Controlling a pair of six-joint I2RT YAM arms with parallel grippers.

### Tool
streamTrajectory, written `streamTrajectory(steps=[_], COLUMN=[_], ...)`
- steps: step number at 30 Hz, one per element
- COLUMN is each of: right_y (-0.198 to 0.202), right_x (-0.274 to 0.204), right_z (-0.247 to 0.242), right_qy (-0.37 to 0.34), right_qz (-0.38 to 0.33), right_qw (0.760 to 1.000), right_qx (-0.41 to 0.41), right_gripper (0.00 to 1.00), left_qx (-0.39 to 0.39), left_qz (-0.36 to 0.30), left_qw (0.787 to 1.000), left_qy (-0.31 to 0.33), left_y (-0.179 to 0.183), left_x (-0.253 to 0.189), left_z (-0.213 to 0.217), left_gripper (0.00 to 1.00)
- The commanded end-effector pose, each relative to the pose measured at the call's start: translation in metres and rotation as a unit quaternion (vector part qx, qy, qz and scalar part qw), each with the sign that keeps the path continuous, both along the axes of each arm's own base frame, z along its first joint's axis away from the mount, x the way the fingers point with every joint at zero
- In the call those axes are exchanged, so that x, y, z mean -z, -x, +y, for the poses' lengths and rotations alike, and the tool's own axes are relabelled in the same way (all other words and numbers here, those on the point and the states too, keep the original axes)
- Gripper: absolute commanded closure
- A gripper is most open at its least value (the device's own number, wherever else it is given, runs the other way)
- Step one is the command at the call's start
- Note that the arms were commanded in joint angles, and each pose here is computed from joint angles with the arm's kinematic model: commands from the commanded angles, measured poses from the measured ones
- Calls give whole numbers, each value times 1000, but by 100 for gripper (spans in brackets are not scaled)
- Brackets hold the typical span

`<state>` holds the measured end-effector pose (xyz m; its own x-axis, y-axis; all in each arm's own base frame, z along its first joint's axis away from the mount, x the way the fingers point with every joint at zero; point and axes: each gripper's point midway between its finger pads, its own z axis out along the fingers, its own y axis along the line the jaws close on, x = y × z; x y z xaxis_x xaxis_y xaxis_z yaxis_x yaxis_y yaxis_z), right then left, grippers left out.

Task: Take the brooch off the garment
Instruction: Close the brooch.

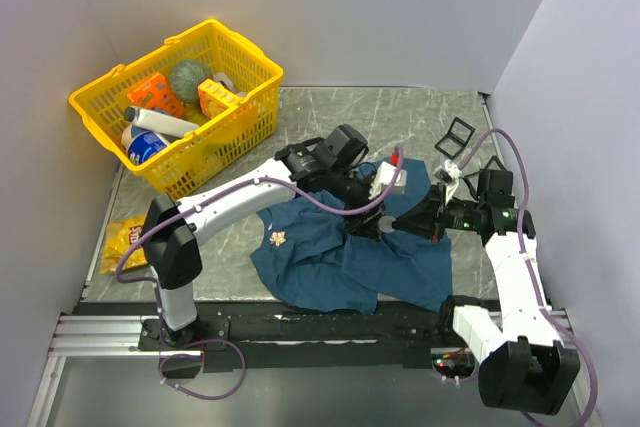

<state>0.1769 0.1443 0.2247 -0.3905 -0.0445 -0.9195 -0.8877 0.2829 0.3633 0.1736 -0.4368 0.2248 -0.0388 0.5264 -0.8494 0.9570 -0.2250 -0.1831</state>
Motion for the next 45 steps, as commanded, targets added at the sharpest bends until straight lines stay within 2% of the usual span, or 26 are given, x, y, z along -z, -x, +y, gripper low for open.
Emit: streamTrajectory(steps=[1,3,7,9,11,13,21,24,28,31,45], right_y=[0,2,4,4,3,3,-1,-6,-4,-3,-6], right_x=[-12,-12,-10,-9,-6,-4,12,15,11,10,10], right_z=[1,2,3,4,4,5,11,11,14,14,12], right_qy=[21,26,38,44,51,57,98,105,93,91,89], right_qz=[-62,-72,-87,-94,-99,-105,-121,-114,-99,-98,-91], right_qw=[998,997,995,994,994,993,988,988,990,991,992], right_qx=[-7,-9,-11,-11,-11,-12,-20,-16,-26,-27,-19], right_gripper=[100,100,100,100,100,100,100,100,100,100,100], left_qx=[-23,-26,-45,-69,-96,-121,-210,-199,-143,-133,-122], left_qz=[-26,-35,-57,-72,-84,-89,-86,-56,17,34,47], left_qw=[998,998,996,994,991,988,973,977,988,990,990], left_qy=[46,46,46,39,36,38,46,49,47,43,51], left_y=[-10,-12,-21,-33,-45,-60,-111,-104,-85,-82,-64], left_x=[-34,-35,-39,-38,-39,-43,-43,-36,-25,-21,-17], left_z=[9,12,19,22,27,37,83,80,62,48,13], left_gripper=[23,22,10,8,1,4,4,4,4,4,4])
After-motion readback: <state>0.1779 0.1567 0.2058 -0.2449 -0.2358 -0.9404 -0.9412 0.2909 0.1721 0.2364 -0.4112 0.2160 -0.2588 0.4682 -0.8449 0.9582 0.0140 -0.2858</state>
